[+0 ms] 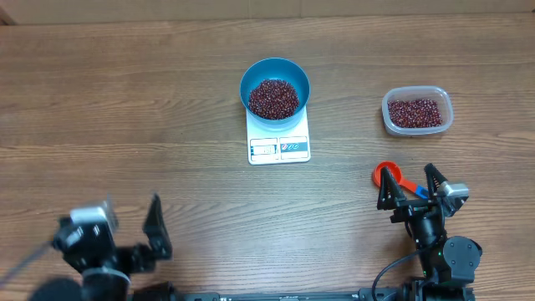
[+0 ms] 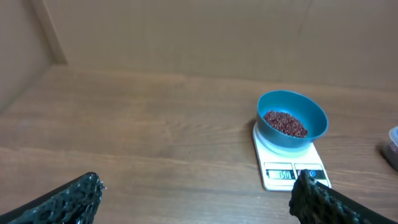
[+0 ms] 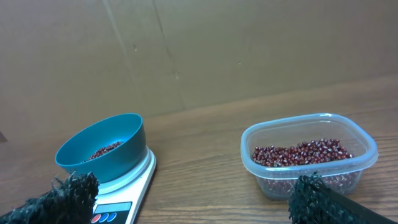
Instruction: Scoop item into bowl and weigh 150g on scale
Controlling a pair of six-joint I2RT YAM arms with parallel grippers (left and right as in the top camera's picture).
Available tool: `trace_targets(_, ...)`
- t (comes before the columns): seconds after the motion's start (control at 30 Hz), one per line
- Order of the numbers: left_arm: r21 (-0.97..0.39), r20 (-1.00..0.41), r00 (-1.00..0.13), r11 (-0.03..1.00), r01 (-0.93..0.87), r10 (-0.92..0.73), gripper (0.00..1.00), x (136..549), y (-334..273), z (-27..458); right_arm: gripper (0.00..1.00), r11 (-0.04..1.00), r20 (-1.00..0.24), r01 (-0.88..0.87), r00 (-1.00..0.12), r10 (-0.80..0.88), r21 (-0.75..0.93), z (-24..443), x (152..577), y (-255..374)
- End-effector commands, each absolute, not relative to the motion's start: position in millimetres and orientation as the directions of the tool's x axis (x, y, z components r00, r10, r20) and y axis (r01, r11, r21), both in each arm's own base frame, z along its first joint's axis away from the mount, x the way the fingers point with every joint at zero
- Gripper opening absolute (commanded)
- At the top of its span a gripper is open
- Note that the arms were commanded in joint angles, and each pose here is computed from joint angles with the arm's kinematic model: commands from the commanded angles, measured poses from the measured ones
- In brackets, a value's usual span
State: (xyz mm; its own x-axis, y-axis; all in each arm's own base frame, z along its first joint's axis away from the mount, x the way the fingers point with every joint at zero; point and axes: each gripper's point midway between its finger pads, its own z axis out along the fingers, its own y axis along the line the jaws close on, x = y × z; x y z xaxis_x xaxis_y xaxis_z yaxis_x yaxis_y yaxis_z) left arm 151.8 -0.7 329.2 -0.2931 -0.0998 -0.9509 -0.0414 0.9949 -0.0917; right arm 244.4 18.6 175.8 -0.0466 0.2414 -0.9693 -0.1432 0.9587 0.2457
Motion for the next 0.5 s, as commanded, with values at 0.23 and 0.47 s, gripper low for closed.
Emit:
trace_targets(0.23,-0.052,-0.992,-0.116,0.998,0.021,-0.050,1.00,175.7,-3.8,277.9,1.00,0.958,-0.969,-0.142,-0.040,0.244,0.247,174.7,244.4,18.4)
trace_targets(0.47,-0.041,-0.997,-0.063,0.997,0.061,-0.037,1.00,210.6,-5.9,239.6,1.00,0.958,-0.969,-0.142,-0.040,0.244,0.247,174.7,244.4,18.3)
